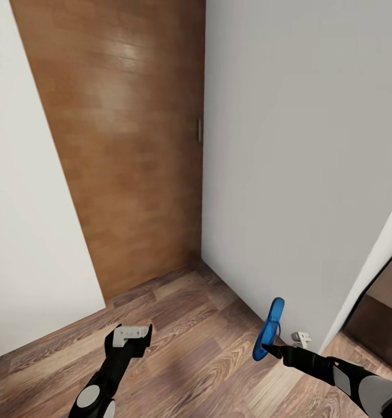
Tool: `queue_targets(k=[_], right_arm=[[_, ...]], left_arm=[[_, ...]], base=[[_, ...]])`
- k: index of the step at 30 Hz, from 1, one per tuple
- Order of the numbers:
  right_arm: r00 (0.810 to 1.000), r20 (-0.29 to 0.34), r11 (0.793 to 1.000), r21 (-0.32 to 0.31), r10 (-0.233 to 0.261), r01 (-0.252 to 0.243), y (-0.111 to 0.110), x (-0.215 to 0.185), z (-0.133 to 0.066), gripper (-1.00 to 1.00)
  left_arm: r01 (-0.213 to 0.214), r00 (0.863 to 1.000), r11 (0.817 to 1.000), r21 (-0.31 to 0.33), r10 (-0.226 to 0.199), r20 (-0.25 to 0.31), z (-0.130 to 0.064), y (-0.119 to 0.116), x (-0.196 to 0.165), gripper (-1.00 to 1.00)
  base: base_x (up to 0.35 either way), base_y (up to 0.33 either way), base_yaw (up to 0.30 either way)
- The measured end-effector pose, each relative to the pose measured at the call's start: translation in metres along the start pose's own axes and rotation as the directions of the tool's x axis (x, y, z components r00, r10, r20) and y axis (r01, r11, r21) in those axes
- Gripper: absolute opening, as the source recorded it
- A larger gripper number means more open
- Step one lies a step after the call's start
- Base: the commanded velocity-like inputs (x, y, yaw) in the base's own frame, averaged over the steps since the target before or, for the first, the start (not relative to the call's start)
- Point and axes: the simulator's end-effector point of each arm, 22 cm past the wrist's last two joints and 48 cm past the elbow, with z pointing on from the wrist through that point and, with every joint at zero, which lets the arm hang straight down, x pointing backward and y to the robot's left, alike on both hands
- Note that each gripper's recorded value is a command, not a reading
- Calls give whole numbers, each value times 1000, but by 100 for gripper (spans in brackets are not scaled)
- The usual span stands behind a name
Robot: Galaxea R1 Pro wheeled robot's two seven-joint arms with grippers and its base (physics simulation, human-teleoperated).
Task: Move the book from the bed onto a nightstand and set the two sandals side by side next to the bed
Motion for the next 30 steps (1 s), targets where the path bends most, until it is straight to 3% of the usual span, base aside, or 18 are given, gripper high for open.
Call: queue_targets(k=[30], right_arm=[[1000,-2,1000,0,-1,1,0,1,0,-100]], left_arm=[[0,1000,1000,2,0,1,0,-1,0,100]], base=[[1,-2,-256]])
